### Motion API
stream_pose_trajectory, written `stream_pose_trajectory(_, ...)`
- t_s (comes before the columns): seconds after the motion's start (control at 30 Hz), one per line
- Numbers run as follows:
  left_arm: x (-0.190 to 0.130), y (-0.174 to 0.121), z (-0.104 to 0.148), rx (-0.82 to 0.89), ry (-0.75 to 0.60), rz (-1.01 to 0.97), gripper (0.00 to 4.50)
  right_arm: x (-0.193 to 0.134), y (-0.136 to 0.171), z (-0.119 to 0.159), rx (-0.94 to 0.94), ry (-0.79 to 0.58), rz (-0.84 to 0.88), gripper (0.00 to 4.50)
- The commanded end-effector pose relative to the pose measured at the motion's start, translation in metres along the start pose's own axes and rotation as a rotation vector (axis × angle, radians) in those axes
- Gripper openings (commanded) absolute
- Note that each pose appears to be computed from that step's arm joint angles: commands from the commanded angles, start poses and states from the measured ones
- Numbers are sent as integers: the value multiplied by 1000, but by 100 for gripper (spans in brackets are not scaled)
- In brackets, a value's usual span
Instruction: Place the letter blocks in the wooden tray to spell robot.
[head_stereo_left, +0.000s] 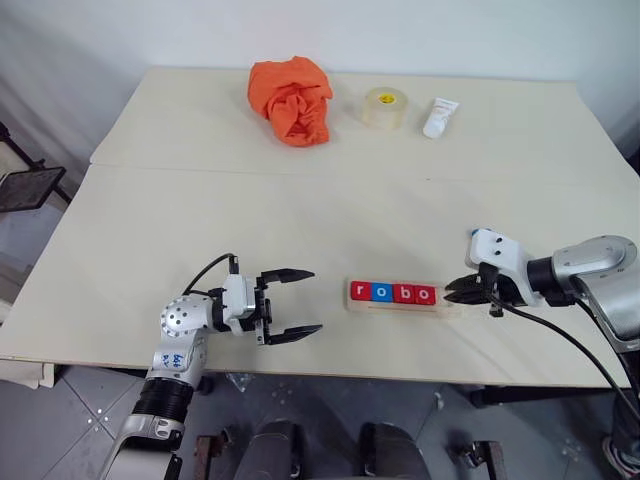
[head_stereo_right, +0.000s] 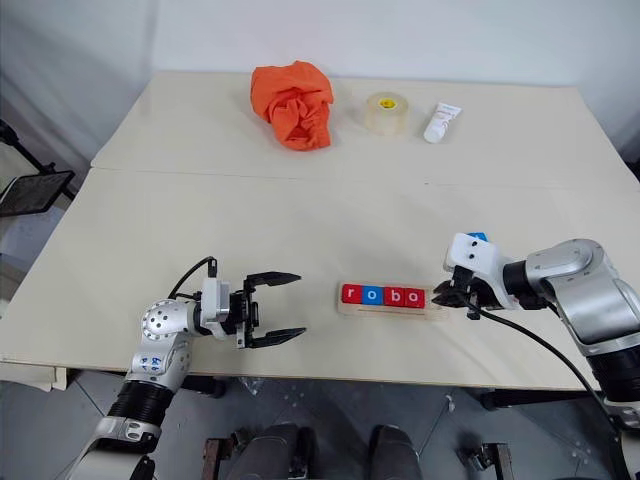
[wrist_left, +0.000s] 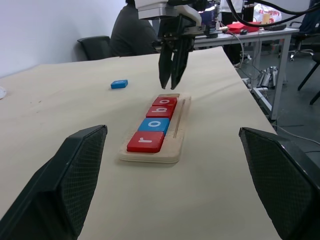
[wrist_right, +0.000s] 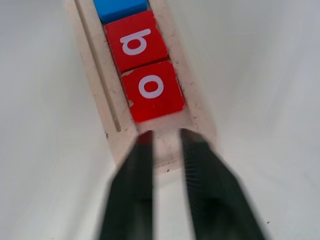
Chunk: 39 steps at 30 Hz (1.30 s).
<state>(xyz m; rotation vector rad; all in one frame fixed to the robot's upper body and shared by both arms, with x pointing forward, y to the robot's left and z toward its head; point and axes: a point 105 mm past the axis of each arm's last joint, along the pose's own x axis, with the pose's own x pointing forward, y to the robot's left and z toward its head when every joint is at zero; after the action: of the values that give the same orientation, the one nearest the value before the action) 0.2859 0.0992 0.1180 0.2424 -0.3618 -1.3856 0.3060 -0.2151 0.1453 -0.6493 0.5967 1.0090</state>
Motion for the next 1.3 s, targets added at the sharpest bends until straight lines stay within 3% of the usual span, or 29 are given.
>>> stream_pose_trajectory(0.03, -1, 1, 4, 23, -10, 8, 450, 2, 0, 2, -17, -14, -5, 2)
stream_pose_trajectory(0.63, -7, 1, 5, 31, 4, 24, 450, 19, 2, 12, -13, -62, 25, 2)
stream_pose_trajectory(0.9, -7, 4, 4, 31, 6, 14, 450, -7, -2, 4, -15, -71, -52, 2)
stream_pose_trajectory(1.03, -5, 5, 3, 27, 5, -1, 450, -19, 1, -2, 17, -109, -78, 89)
stream_pose_trajectory(1.3, -3, 9, 2, 23, 3, -31, 450, -46, -9, -18, 122, -208, -253, 369)
